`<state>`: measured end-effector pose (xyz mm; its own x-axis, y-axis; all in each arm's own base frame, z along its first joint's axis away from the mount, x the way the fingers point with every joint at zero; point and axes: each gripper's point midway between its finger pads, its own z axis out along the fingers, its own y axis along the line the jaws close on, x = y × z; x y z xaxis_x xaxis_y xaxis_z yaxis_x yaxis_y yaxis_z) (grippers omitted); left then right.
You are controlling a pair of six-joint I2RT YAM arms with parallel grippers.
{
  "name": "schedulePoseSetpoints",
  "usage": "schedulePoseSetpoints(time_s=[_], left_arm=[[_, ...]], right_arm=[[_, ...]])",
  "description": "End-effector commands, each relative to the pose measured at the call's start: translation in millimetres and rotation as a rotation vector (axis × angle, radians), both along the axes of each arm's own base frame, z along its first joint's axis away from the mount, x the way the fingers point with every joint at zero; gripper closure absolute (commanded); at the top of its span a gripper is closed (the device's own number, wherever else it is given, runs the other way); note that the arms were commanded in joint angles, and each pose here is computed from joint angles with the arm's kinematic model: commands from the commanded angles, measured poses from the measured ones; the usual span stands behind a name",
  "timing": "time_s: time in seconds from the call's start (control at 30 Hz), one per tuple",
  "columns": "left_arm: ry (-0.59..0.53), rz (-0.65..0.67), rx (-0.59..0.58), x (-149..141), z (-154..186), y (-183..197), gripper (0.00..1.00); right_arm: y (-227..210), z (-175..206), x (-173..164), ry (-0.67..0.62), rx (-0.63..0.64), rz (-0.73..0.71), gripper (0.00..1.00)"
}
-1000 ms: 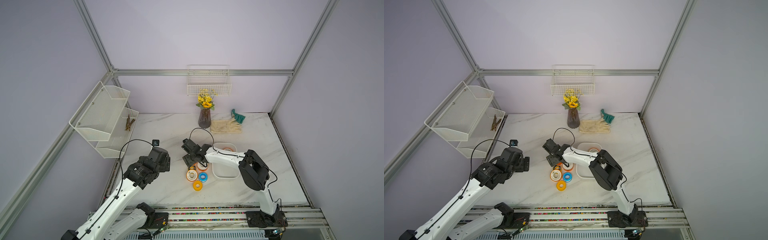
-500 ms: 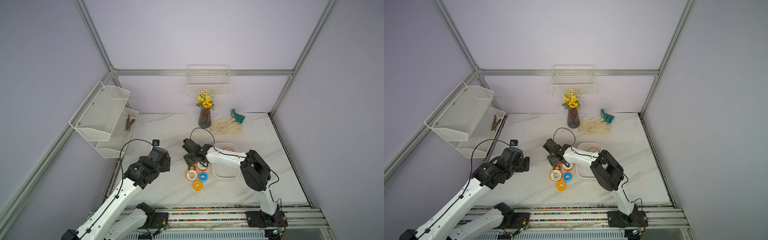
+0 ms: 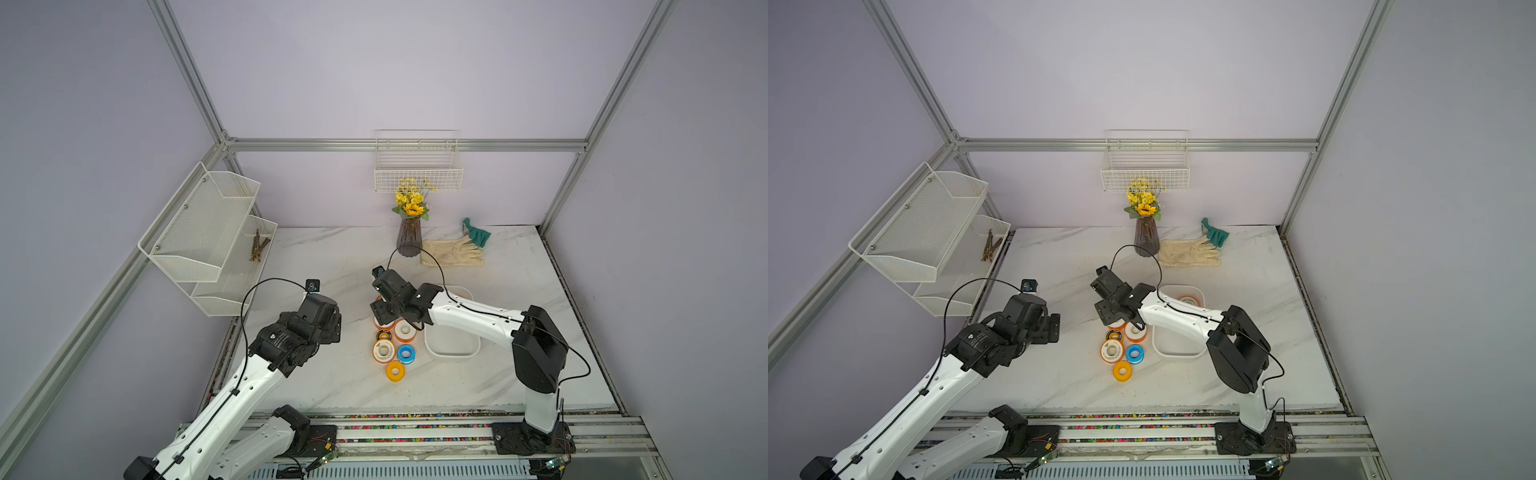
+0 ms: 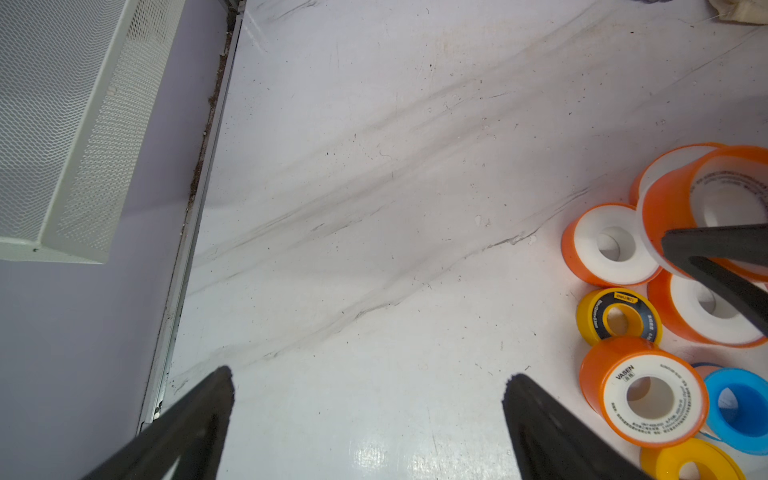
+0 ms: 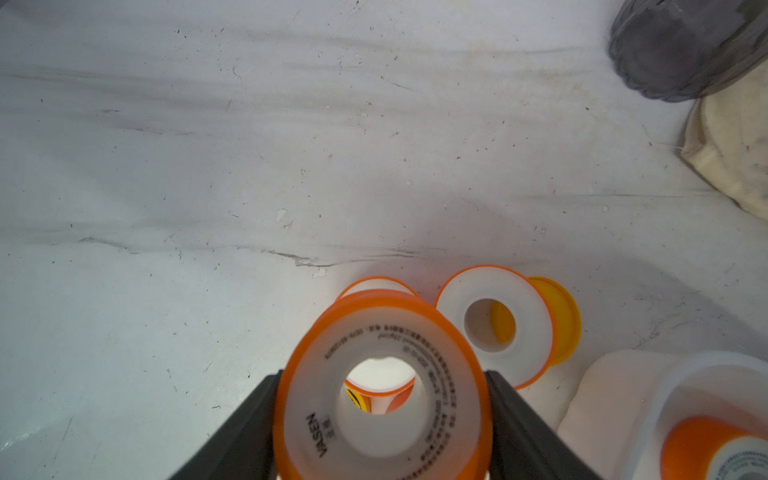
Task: Put the sealing tape into the storage box
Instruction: Pick up the sealing tape at the center of the board, then place the sealing tape in the storage box.
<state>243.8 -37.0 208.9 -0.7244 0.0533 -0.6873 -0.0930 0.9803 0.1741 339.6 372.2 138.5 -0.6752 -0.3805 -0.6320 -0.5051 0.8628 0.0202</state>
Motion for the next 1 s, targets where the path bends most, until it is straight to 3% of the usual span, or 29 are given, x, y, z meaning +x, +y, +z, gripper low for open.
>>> schedulePoseSetpoints(time_s=[0.0, 0.3, 0.57, 0.97], left_arm=[[-0.023, -0.009, -0.007, 4.4, 5.1, -1.2, 0.00], [-0.021, -0.015, -0.012, 4.5, 4.8, -2.6, 0.00], [-0.019, -0.015, -0.014, 5.0, 4.2, -2.9, 0.00], [-0.013, -0.017, -0.014, 5.5, 2.7, -3.9, 0.00]], right_arm=[[-18.4, 20.5, 2.9, -0.032, 0.039, -0.049, 0.30], [-97.0, 30.0, 5.3, -0.031, 0.095, -0.182, 0.30], [-164.3, 13.6, -2.1, -0.011, 0.107, -0.309, 0.30], [-168.3, -42.8, -11.5, 0.097, 0.065, -0.310, 0.30]])
